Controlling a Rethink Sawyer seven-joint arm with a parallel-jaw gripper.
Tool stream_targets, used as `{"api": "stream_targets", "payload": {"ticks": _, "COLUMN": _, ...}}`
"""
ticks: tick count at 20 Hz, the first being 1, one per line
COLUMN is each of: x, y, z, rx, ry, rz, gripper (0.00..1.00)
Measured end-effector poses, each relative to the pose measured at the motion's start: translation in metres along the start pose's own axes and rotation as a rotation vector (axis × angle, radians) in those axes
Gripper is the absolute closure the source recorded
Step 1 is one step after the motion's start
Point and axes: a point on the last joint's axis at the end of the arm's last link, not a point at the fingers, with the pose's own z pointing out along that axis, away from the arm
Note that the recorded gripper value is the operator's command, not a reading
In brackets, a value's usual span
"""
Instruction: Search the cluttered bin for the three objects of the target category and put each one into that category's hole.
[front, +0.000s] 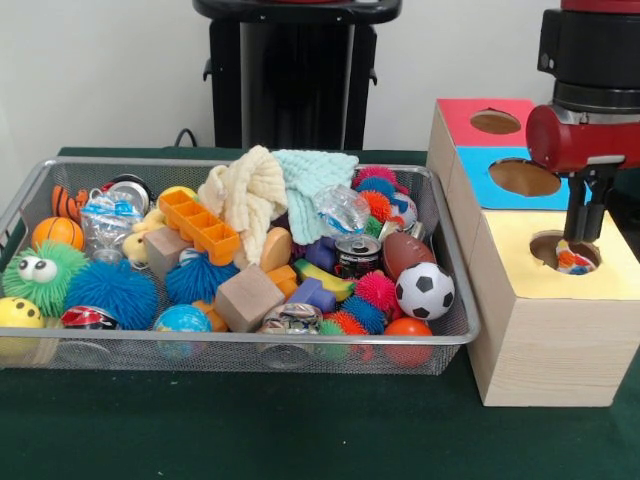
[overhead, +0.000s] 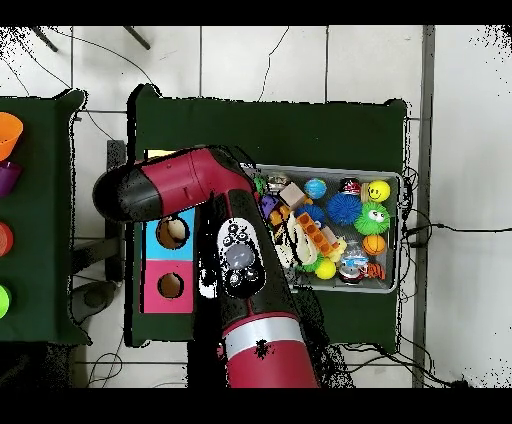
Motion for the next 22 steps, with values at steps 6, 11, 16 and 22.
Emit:
{"api": "stream_targets", "payload": {"ticks": 6, "x": 0.001, "y": 0.002, "z": 0.001, "rx": -0.001, "ry": 0.001, "rz": -0.004, "gripper": 1.0}}
{"api": "stream_targets", "payload": {"ticks": 11, "x": 0.002, "y": 0.002, "z": 0.002, "rx": -0.001, "ry": 0.002, "rz": -0.007, "gripper": 1.0}}
{"api": "stream_targets", "payload": {"ticks": 16, "x": 0.004, "y": 0.005, "z": 0.005, "rx": -0.001, "ry": 0.007, "rz": -0.012, "gripper": 1.0}}
{"api": "stream_targets", "payload": {"ticks": 22, "x": 0.011, "y": 0.016, "z": 0.014, "rx": -0.008, "ry": 0.024, "rz": -0.025, "gripper": 1.0}}
